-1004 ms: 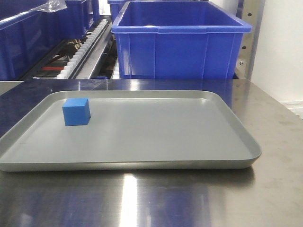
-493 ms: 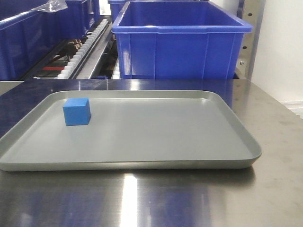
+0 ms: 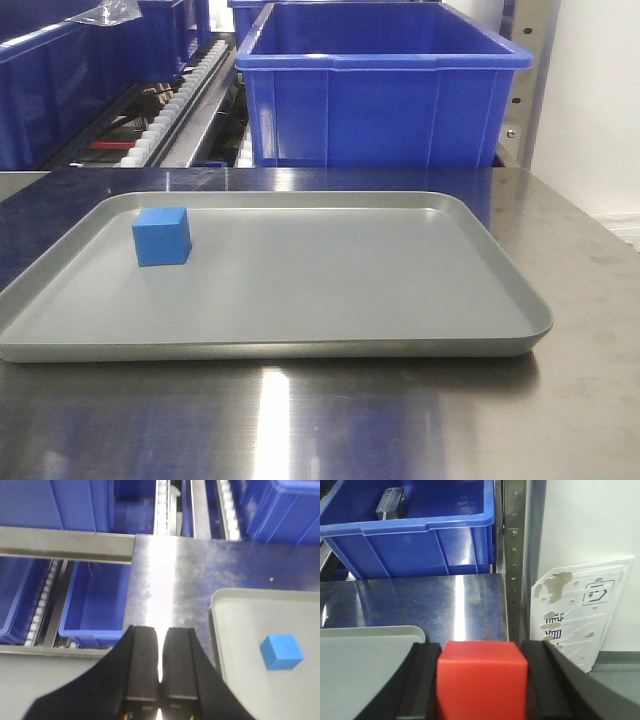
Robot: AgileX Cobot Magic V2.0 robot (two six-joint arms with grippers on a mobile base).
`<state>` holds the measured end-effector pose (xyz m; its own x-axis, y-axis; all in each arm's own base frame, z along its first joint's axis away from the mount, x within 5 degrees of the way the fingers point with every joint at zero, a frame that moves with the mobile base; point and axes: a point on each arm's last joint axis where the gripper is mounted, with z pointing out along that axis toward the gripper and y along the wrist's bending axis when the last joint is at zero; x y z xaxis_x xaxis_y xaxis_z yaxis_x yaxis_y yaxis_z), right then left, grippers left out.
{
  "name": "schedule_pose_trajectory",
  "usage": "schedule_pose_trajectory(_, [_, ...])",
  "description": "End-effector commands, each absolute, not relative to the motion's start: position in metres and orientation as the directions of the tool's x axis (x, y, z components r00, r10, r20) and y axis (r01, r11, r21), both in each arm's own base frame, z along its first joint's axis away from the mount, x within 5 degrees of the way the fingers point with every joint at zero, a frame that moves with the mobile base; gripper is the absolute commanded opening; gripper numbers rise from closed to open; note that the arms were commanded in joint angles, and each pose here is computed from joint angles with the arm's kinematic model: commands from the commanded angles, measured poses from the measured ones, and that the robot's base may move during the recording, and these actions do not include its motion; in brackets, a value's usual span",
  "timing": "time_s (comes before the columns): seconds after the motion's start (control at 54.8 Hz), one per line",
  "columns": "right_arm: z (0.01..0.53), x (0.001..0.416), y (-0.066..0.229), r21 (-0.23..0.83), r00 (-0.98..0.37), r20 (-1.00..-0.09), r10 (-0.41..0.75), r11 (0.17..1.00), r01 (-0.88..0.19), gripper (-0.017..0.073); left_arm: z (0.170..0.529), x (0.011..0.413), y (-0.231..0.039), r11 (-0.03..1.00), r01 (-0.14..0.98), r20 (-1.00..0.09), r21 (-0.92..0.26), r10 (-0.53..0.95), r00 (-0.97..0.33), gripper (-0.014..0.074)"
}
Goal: Sort and place red and blue blocks on shelf
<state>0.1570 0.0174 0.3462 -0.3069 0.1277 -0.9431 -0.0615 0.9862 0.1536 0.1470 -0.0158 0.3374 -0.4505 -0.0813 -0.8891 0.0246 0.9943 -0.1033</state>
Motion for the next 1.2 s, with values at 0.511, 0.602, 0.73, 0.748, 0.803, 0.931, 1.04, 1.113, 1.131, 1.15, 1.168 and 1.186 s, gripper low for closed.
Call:
schedule_pose_trajectory(0.511, [0.365,0.157,0.016,0.145,-0.186,-0.974,0.129,0.987,-0.074,0.0058,0.346,0.148,-0.017,0.997,0.059,-0.893,-0.039,-0.008,-0.450,0.0175])
schedule_pose_trajectory(0.602, [0.365,0.157,0.016,0.145,-0.186,-0.974,0.129,0.987,-0.074,0.0058,0.340,0.157,-0.021,0.995,0.076,-0.878,-0.065,-0.021,-0.479,0.0336])
schedule_pose_trajectory(0.73, [0.365,0.157,0.016,0.145,-0.186,-0.974,0.129,0.987,-0.074,0.0058,0.330,0.177,-0.030,0.981,0.074,-0.842,-0.178,-0.113,-0.527,0.0559])
schedule_pose_trajectory(0.748, [0.365,0.157,0.016,0.145,-0.186,-0.974,0.129,0.987,-0.074,0.0058,0.328,0.182,-0.033,0.979,0.075,-0.831,-0.190,-0.120,-0.544,0.0566])
schedule_pose_trajectory(0.803, [0.365,0.157,0.016,0.145,-0.186,-0.974,0.129,0.987,-0.074,0.0058,0.324,0.195,-0.041,0.975,0.093,-0.802,-0.203,-0.111,-0.587,0.0562])
schedule_pose_trajectory(0.931, [0.365,0.157,0.016,0.145,-0.186,-0.974,0.129,0.987,-0.074,0.0058,0.324,0.217,-0.070,0.963,0.185,-0.765,-0.197,-0.033,-0.643,0.0561])
schedule_pose_trajectory(1.04, [0.365,0.157,0.016,0.145,-0.186,-0.974,0.129,0.987,-0.074,0.0058,0.328,0.237,-0.098,0.946,0.254,-0.752,-0.202,0.017,-0.659,0.0561])
schedule_pose_trajectory(1.113, [0.365,0.157,0.016,0.145,-0.186,-0.974,0.129,0.987,-0.074,0.0058,0.329,0.250,-0.112,0.940,0.271,-0.729,-0.206,0.037,-0.683,0.0561])
schedule_pose_trajectory(1.131, [0.365,0.157,0.016,0.145,-0.186,-0.974,0.129,0.987,-0.074,0.0058,0.329,0.254,-0.115,0.940,0.272,-0.720,-0.206,0.043,-0.692,0.0561])
schedule_pose_trajectory(1.15, [0.365,0.157,0.016,0.145,-0.186,-0.974,0.129,0.987,-0.074,0.0058,0.329,0.256,-0.117,0.940,0.273,-0.714,-0.205,0.047,-0.699,0.0561])
schedule_pose_trajectory(1.168, [0.365,0.157,0.016,0.145,-0.186,-0.974,0.129,0.987,-0.074,0.0058,0.328,0.260,-0.120,0.940,0.272,-0.704,-0.205,0.052,-0.708,0.0561])
schedule_pose_trajectory(1.186, [0.365,0.157,0.016,0.145,-0.186,-0.974,0.129,0.987,-0.074,0.0058,0.327,0.263,-0.121,0.940,0.273,-0.697,-0.203,0.057,-0.715,0.0561])
